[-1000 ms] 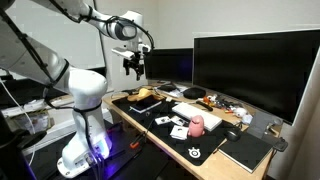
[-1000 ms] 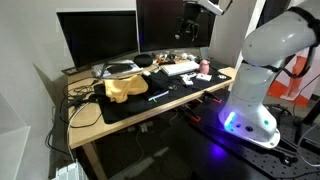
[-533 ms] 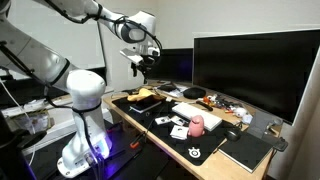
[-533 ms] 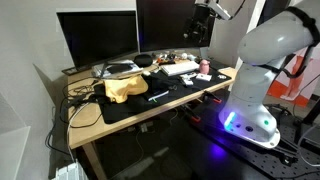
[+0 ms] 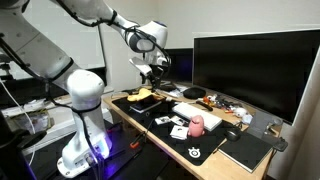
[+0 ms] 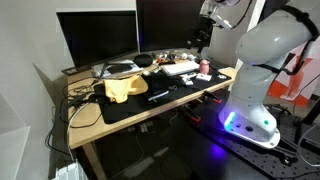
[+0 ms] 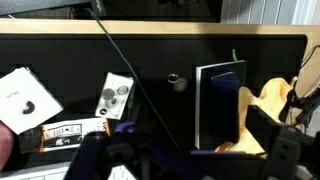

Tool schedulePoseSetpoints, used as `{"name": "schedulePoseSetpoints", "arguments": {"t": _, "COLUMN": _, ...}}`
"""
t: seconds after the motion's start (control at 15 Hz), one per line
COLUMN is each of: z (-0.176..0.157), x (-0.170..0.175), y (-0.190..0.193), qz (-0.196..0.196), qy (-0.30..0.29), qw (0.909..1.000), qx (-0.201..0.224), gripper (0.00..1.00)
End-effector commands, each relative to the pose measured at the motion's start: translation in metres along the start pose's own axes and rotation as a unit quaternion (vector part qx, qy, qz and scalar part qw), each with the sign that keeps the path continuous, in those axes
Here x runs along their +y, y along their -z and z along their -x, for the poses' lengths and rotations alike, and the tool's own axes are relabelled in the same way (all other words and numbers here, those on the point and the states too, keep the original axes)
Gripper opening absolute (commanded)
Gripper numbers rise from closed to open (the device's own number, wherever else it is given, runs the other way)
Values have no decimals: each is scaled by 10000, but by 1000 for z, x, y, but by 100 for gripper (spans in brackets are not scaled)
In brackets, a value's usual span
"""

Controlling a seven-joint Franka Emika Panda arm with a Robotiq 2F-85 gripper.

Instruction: Pick up the object from the table and put it in the pink thing

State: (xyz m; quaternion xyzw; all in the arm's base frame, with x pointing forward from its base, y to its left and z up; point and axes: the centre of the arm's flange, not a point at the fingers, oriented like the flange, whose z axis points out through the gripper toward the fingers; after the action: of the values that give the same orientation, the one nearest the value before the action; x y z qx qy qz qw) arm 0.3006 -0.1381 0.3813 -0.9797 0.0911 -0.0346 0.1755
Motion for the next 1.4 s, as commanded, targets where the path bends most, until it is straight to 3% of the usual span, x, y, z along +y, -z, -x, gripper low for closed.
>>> {"name": "schedulePoseSetpoints", "arguments": {"t": 0.0, "z": -9, "x": 29, "y": -30, "qz": 39, "qy": -206, "qw": 9998, "qx": 64, "gripper": 100}}
{"name": "schedulePoseSetpoints", "arguments": {"t": 0.27, "z": -10, "x": 53, "y": -50, "qz": 44, "qy": -441, "qw": 9990, "qx": 53, "gripper": 100}}
{"name": "schedulePoseSetpoints", "arguments": {"t": 0.93, "z": -2, "x": 95, "y": -91, "qz": -849, "qy": -250, "qw": 9961, "qx": -12, "gripper": 100}}
{"name": "schedulePoseSetpoints", "arguments": {"t": 1.33, "z": 0, "x": 89, "y": -89, "qz": -721, "qy": -222, "qw": 9971, "qx": -69, "gripper": 100}}
